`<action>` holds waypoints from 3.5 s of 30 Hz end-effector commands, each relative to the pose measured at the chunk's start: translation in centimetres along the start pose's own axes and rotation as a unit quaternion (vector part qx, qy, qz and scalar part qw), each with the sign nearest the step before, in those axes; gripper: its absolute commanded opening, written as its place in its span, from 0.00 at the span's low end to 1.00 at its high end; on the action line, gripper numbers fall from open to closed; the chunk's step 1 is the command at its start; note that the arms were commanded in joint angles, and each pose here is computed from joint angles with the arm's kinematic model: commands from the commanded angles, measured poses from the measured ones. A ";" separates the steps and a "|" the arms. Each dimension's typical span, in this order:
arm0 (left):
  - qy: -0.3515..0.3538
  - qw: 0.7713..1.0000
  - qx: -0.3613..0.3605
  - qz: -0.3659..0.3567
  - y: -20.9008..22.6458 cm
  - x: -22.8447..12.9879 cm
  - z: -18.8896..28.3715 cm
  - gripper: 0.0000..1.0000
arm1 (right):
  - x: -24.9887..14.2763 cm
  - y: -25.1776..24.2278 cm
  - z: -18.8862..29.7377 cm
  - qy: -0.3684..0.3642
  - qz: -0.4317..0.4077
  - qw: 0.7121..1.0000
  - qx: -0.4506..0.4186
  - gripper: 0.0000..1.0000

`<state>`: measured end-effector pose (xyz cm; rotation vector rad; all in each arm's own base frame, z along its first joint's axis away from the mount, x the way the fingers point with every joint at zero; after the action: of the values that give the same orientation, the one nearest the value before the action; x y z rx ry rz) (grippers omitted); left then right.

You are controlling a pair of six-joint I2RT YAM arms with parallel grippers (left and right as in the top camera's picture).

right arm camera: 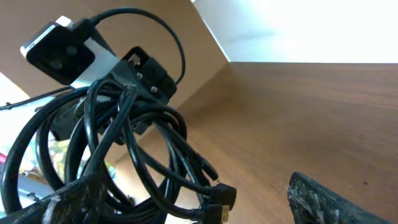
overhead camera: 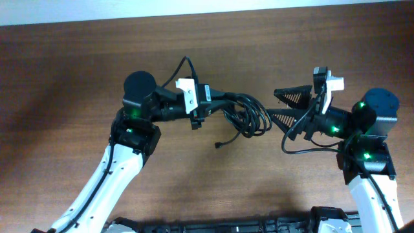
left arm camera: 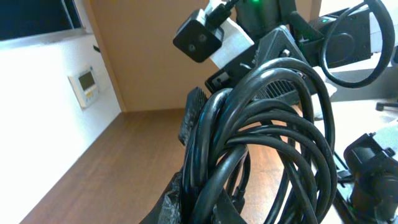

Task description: Untangle cables

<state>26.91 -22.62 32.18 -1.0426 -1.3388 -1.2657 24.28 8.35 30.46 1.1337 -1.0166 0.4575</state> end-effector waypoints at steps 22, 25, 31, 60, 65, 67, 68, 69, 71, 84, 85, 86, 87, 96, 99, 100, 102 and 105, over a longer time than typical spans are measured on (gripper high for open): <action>-0.002 1.000 -0.006 -0.007 -1.7 1.3 -2.0 0.00 | 0.7 1.9 0.2 0.004 0.064 0.996 0.062 0.91; 0.002 1.000 -0.007 0.000 -1.7 1.1 -2.0 0.00 | 1.5 2.4 0.2 -0.007 0.108 0.992 0.065 0.92; 0.002 1.000 -0.012 0.001 -1.8 1.1 -2.0 0.00 | 2.4 1.6 0.2 -0.031 0.119 0.992 0.025 0.93; 0.005 1.000 0.000 0.005 -1.1 0.9 -1.3 0.00 | 2.3 2.8 0.2 -0.019 0.148 0.987 0.065 0.93; 0.002 1.000 0.001 0.000 -1.1 1.0 -1.3 0.00 | 2.1 2.7 0.2 -0.016 0.141 0.988 0.067 0.93; 0.002 1.000 0.001 0.000 -1.1 1.0 -1.3 0.00 | 2.1 2.7 0.2 -0.016 0.141 0.988 0.067 0.94; 0.001 1.000 0.001 -0.001 -1.1 1.1 -1.3 0.00 | 2.1 2.8 0.2 -0.015 0.141 0.988 0.067 0.94; 0.001 1.000 0.000 -0.002 -1.1 1.1 -1.3 0.00 | 2.1 2.8 0.1 -0.015 0.141 0.988 0.068 0.94; -0.001 1.000 -0.002 -0.005 -1.2 1.2 -1.5 0.00 | 2.0 2.9 -0.1 -0.014 0.141 0.987 0.072 0.93; -0.007 1.000 -0.025 -0.009 -2.7 1.5 -2.9 0.00 | 2.4 0.6 -0.8 -0.032 0.116 0.992 0.023 0.98; -0.007 1.000 -0.027 -0.009 -2.8 1.6 -3.0 0.00 | 2.5 0.3 -0.9 -0.036 0.114 0.993 0.013 0.98; -0.007 1.000 -0.029 -0.009 -2.9 1.6 -3.0 0.00 | 2.6 0.1 -0.9 -0.039 0.112 0.993 0.006 0.98; -0.008 0.999 -0.031 -0.009 -3.0 1.6 -3.1 0.00 | 2.7 -0.2 -0.9 -0.042 0.110 0.993 -0.002 0.98; -0.015 0.998 -0.067 -0.009 -4.0 1.8 -3.2 0.00 | 2.2 -3.1 -1.2 -0.047 0.059 0.995 -0.059 1.00; -0.016 0.997 -0.077 -0.009 -4.2 1.8 -3.1 0.00 | 2.2 -3.5 -1.2 -0.050 0.055 0.995 -0.068 1.00; -0.017 0.997 -0.078 -0.009 -4.3 1.8 -3.1 0.00 | 2.3 -3.5 -1.2 -0.050 0.055 0.995 -0.069 1.00; -0.017 0.997 -0.080 -0.009 -4.3 1.8 -3.1 0.00 | 2.3 -3.5 -1.2 -0.051 0.058 0.995 -0.069 1.00; -0.018 0.996 -0.086 -0.009 -4.5 1.9 -3.1 0.00 | 2.6 -3.4 -1.2 -0.055 0.066 0.994 -0.069 0.99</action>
<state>25.35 -25.83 31.43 -1.0376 -1.2885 -1.2539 26.76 8.49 31.22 1.0712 -1.1585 0.5293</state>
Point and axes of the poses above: each gripper's point midway between its finger pads, its own z axis back along the fingers, its own y axis along the line the jaws close on, x = y × z, the point moved 5 cm from there along z, back along the fingers, and after that the axes turned 1 degree about z, right-handed, at the moved point
